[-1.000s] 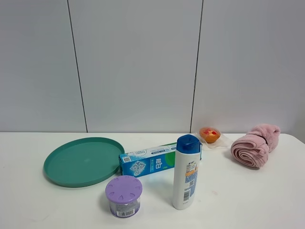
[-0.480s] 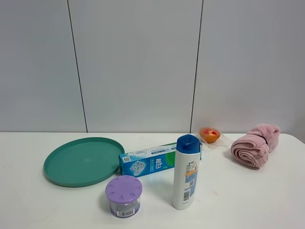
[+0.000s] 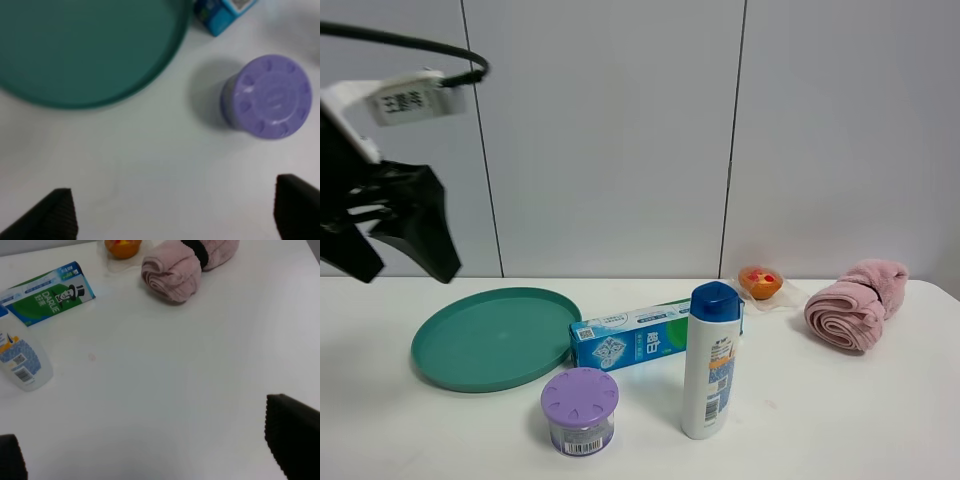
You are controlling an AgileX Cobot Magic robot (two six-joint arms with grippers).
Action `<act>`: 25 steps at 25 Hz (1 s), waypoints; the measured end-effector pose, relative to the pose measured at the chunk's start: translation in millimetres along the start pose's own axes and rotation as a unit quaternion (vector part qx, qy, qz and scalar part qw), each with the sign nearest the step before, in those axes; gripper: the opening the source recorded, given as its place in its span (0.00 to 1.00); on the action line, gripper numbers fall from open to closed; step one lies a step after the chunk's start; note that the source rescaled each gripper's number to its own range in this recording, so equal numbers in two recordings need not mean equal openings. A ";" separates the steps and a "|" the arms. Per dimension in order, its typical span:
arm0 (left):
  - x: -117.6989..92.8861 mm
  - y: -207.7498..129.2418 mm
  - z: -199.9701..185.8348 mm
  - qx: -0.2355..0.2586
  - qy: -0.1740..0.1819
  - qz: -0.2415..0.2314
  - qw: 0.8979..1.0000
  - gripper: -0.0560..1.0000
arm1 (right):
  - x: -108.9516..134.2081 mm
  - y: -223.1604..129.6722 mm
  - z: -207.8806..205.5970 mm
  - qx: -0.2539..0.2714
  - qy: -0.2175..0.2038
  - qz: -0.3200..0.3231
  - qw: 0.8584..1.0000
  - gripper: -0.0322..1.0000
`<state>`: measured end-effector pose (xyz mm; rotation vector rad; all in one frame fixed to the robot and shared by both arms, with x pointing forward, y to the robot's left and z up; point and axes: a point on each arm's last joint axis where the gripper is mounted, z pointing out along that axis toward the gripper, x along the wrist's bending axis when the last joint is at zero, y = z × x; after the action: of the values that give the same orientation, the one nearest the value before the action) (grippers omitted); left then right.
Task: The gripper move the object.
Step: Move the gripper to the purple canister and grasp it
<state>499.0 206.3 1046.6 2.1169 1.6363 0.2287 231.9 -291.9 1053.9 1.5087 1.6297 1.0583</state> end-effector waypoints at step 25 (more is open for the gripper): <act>-114.8 25.1 148.1 0.148 0.021 0.154 0.977 0.44 | 0.0 0.0 0.0 0.000 0.000 0.000 1.000 1.00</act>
<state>547.3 55.6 943.0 2.6094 1.4297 0.1317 231.9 -291.9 1053.9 1.5087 1.6297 1.0583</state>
